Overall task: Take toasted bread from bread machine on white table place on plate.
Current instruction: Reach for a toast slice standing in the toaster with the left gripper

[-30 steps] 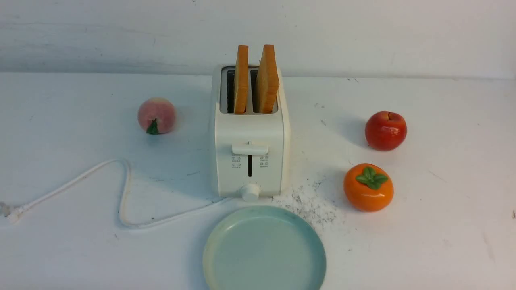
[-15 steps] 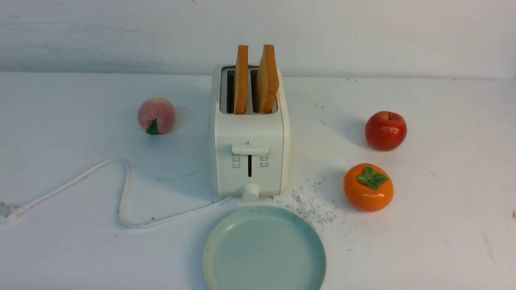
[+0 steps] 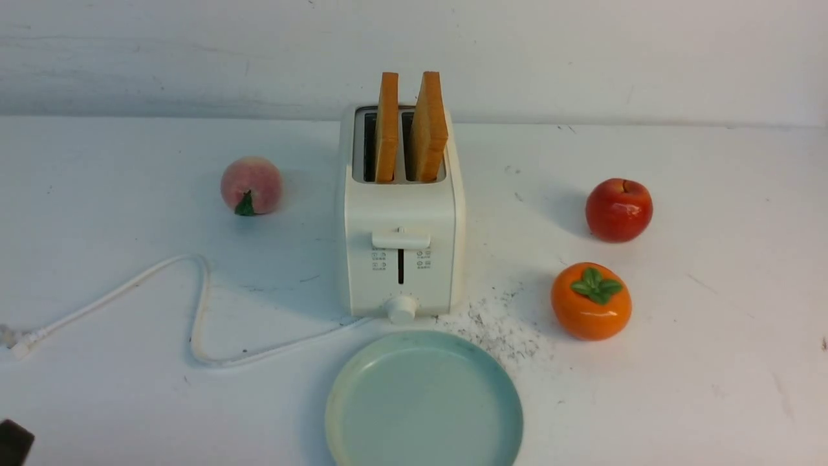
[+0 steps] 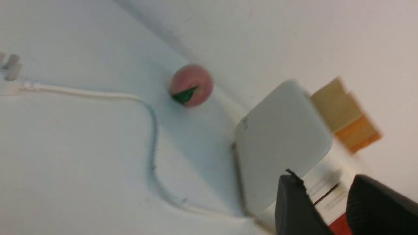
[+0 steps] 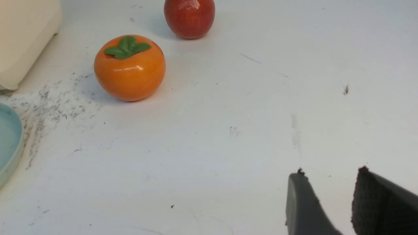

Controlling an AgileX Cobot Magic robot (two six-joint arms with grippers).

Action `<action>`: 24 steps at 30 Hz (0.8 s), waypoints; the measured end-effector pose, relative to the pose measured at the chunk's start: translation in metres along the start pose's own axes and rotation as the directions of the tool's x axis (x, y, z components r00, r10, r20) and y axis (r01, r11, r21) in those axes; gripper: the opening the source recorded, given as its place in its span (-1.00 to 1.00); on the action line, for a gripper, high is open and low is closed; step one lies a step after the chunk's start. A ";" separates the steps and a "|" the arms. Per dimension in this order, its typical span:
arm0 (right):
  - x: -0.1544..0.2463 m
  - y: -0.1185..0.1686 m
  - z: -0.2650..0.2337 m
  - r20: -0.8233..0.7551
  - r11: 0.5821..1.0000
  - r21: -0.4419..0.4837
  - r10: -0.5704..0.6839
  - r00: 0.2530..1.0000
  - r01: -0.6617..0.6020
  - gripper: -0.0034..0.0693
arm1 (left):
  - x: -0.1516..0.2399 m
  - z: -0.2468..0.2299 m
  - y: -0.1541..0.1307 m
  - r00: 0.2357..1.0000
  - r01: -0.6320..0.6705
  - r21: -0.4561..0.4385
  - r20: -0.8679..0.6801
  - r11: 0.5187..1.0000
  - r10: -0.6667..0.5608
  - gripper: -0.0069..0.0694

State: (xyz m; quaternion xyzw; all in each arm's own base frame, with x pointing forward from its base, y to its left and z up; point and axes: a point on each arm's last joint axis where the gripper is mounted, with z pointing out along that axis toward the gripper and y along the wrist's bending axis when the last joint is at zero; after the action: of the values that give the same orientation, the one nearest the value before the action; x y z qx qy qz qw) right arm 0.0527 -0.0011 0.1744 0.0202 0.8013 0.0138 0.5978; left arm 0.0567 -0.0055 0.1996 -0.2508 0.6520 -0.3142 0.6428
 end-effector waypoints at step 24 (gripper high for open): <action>-0.050 0.000 -0.015 0.528 0.927 -0.213 0.375 0.762 -0.309 -0.25 | -0.125 0.019 -0.131 0.982 -0.189 -0.004 0.033 0.982 0.189 -0.86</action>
State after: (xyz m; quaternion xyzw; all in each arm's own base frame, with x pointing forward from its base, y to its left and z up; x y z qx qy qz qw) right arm 0.0522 -0.0037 0.2270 0.1356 0.5711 0.1614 0.7933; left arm 0.0715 -0.0045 0.3815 -0.1932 0.6623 -0.2475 0.6803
